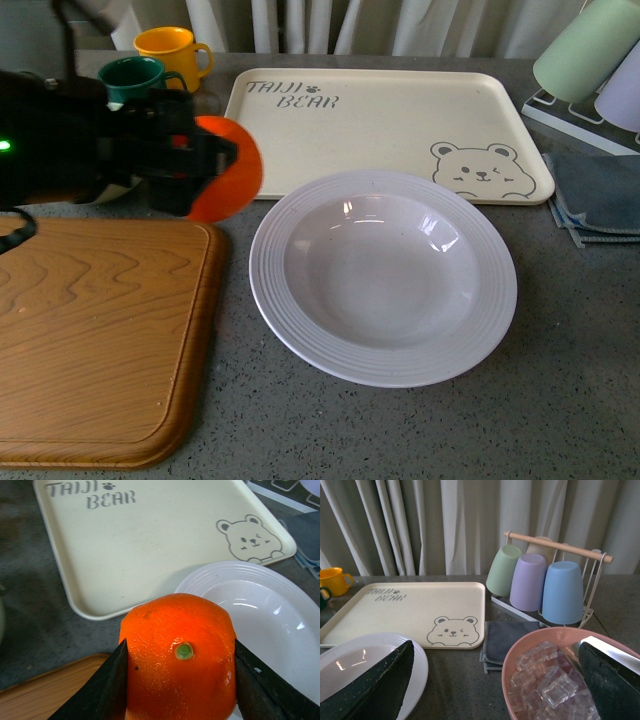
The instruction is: Place orange and plate with both arms
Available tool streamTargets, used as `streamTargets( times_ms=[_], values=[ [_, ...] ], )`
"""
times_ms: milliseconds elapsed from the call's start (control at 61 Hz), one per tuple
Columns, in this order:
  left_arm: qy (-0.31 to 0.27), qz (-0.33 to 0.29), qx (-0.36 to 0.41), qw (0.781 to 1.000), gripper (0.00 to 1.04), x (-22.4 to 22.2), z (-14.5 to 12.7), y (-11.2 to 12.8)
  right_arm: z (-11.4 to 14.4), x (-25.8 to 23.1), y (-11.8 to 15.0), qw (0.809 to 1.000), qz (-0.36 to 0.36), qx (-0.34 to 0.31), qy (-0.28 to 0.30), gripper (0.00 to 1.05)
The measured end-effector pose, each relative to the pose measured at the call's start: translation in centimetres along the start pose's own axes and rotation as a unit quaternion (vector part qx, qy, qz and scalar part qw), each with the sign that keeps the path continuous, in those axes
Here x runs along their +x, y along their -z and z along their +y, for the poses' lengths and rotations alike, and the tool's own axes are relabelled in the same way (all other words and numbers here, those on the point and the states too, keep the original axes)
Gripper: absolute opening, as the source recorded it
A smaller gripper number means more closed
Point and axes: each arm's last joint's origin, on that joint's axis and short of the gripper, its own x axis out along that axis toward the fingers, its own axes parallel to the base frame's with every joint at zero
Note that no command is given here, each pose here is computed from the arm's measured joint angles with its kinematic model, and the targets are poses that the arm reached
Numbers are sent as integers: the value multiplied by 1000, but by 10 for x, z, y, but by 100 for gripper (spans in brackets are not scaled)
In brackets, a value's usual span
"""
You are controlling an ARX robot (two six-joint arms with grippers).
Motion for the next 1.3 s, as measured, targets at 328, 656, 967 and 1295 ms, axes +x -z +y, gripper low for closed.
streamTargets(
  times_ms=[328, 656, 967, 1295],
  values=[
    [63, 46, 17, 997, 48, 43, -43, 16, 0, 0, 0, 1000, 0, 0, 0, 96],
    [77, 81, 22, 994, 48, 58, -52, 35, 0, 0, 0, 1000, 0, 0, 0, 96],
    [83, 65, 23, 994, 92, 58, -52, 31, 0, 0, 0, 1000, 0, 0, 0, 96],
    [76, -8, -3, 997, 96, 5, -27, 13, 0, 0, 0, 1000, 0, 0, 0, 96]
  ],
)
